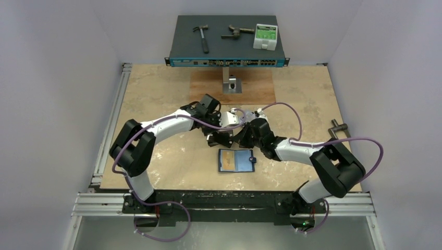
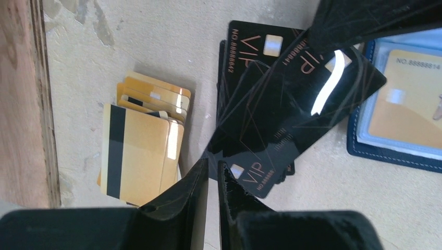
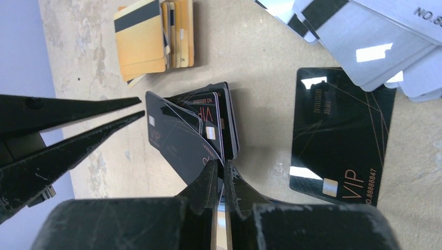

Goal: Put the credit cards into the card holder
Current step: Pick up the credit card from the center of the board.

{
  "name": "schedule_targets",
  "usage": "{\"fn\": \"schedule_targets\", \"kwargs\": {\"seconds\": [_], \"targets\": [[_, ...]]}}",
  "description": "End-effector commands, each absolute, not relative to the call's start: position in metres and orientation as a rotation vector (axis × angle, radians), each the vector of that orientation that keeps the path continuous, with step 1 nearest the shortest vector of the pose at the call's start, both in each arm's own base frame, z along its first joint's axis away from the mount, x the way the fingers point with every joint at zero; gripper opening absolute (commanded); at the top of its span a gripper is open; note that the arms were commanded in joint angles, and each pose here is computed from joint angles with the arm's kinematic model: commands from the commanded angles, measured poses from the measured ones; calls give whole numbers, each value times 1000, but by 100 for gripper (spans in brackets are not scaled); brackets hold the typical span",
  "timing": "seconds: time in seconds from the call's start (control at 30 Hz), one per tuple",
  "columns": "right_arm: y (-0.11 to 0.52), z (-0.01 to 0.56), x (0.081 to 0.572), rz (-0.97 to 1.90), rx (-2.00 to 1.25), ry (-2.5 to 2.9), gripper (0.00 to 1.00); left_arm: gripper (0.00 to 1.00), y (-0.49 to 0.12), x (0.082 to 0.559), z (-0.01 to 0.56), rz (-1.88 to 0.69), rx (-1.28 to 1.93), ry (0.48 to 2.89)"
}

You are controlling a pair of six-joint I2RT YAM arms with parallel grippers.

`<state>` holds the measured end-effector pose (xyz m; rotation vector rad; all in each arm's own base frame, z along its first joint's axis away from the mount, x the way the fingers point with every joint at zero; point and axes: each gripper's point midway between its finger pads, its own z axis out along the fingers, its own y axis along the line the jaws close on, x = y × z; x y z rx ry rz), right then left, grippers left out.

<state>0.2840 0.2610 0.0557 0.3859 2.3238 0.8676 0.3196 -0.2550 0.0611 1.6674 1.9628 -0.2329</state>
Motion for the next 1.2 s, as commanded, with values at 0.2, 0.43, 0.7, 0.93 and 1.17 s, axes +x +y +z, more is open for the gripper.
{"fn": "schedule_targets", "kwargs": {"seconds": [0.2, 0.43, 0.7, 0.93, 1.17], "targets": [[255, 34, 281, 840, 422, 2360, 5, 9, -267, 332, 59, -137, 1749, 1917], [259, 39, 278, 922, 447, 2340, 38, 7, -268, 330, 56, -126, 1775, 1916], [267, 44, 263, 1090, 486, 2313, 47, 7, -268, 330, 55, -115, 1778, 1917], [279, 47, 260, 1238, 519, 2270, 46, 6, -267, 330, 55, -111, 1776, 1917], [284, 52, 263, 1274, 527, 2253, 27, 5, -263, 329, 50, -91, 1781, 1919]]}}
